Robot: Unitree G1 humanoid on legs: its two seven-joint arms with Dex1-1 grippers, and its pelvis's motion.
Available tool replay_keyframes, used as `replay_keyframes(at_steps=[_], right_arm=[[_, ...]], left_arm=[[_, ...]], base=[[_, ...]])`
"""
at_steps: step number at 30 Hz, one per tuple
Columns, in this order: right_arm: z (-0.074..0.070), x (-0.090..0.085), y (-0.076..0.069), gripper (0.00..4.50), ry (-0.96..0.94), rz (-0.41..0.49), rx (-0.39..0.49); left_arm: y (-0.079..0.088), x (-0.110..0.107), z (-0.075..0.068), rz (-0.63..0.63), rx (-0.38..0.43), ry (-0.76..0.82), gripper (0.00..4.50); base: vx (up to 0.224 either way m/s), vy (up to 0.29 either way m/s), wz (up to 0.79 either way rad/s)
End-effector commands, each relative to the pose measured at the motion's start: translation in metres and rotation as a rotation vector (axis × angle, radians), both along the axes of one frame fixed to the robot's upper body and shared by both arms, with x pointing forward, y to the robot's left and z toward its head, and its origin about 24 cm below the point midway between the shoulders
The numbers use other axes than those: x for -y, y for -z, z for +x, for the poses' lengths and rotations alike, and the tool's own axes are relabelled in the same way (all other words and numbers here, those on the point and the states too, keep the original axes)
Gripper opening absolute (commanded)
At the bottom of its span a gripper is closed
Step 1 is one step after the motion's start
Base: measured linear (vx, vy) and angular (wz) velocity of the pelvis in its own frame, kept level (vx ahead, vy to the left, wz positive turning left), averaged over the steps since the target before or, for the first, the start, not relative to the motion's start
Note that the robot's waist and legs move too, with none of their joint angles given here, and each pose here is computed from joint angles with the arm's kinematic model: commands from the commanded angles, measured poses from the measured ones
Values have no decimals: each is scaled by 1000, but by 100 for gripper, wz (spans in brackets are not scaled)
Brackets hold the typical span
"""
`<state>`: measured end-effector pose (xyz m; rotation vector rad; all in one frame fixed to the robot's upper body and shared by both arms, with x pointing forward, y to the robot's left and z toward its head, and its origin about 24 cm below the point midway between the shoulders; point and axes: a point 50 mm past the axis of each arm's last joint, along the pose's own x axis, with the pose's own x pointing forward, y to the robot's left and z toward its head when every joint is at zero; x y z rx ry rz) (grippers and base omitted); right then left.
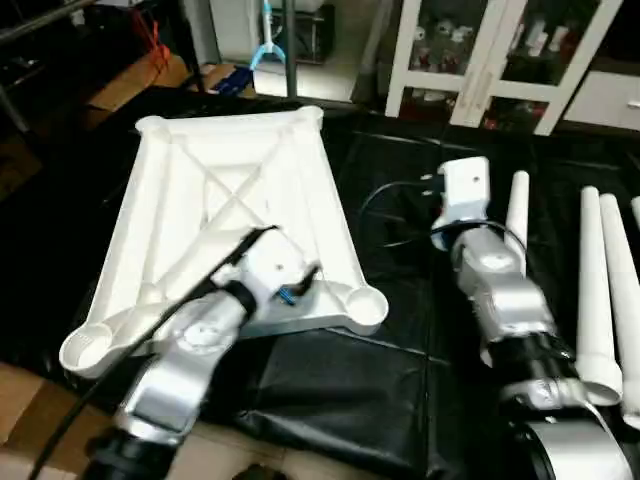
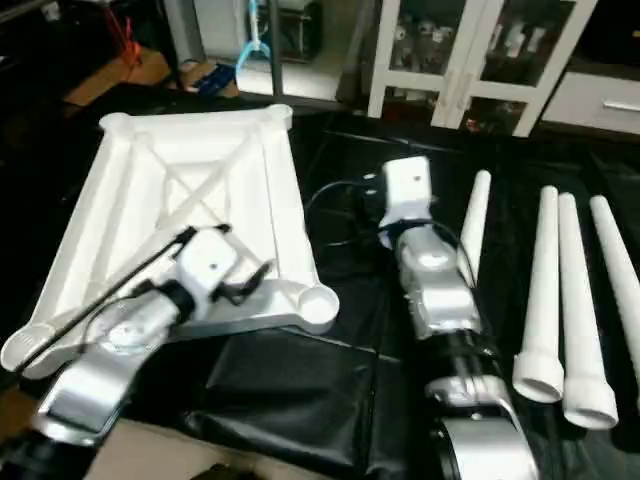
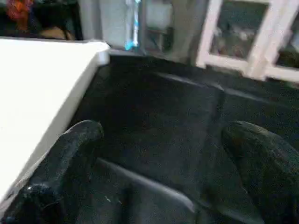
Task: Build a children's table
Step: Move to table
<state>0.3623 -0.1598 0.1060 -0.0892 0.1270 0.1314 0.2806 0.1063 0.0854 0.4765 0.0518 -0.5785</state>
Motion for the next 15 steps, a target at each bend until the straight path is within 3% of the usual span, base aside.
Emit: replay_keyframes(at_steps=[1, 7, 11, 15], right_arm=[[-4, 8, 2, 450, 48, -16, -112], [-7, 32, -1, 450, 151, -45, -285], [-15, 47, -11, 450, 255, 23, -338], [-22, 49, -21, 450, 267, 68, -369]], left_arm=[[-9, 3, -2, -46, 22, 30, 442], [-37, -3, -14, -208, 35, 48, 442], [-36, -4, -25, -198, 11, 75, 442], [-33, -3, -36, -242, -41, 94, 442]], base=[[0, 0, 0], [0, 0, 0], [0, 0, 0], [0, 0, 0]])
